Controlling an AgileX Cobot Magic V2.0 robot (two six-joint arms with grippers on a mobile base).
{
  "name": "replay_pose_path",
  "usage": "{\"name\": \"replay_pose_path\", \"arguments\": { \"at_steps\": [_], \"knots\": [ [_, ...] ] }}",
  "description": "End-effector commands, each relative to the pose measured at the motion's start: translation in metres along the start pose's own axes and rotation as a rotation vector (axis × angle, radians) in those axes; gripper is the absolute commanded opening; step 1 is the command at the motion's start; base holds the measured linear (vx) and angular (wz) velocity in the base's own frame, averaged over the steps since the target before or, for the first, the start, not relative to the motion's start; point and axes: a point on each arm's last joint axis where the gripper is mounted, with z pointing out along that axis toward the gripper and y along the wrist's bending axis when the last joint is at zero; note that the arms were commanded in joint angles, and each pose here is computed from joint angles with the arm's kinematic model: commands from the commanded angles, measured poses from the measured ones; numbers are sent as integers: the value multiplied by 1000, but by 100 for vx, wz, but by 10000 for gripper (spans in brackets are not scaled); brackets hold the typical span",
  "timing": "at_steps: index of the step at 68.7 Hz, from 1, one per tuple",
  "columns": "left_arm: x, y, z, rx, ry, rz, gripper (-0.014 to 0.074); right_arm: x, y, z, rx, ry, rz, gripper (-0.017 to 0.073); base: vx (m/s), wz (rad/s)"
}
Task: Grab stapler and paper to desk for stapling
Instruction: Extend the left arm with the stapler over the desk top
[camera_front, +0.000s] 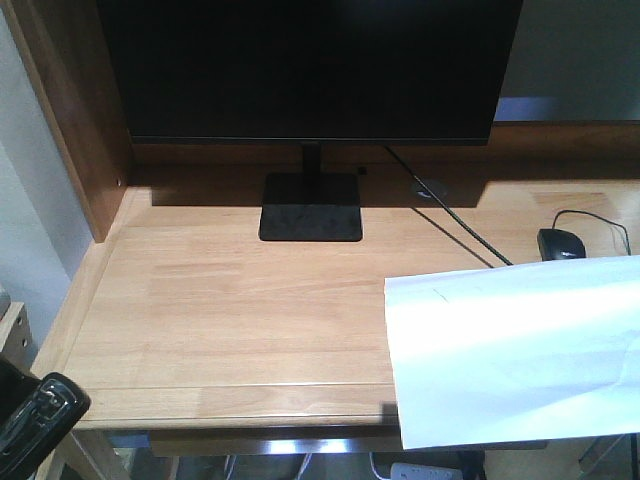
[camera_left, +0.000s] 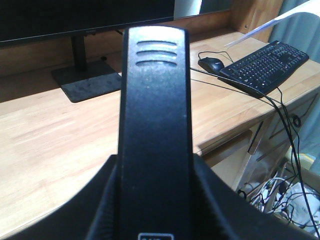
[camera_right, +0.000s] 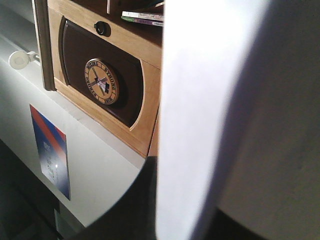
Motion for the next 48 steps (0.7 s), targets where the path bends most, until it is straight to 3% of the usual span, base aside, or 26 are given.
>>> {"name": "replay_pose_path", "arguments": {
  "at_steps": [1, 9, 17, 33, 48],
  "knots": [
    [-20, -1, -4, 3, -151, -16, -7, -1, 4, 0, -49, -10, -10, -2, 0, 0],
    [-19, -1, -4, 4, -143, -16, -7, -1, 4, 0, -49, -10, -10, -2, 0, 0],
    [-21, -1, -4, 5, -156, -60, -7, -1, 4, 0, -49, -10, -10, -2, 0, 0],
    [-49, 3, 18, -19, -184, -84, -7, -1, 4, 0, -49, -10, -10, -2, 0, 0],
    [-92, 9, 63, -44, -76, -53, -7, -1, 4, 0, -49, -10, -10, -2, 0, 0]
  ]
}}
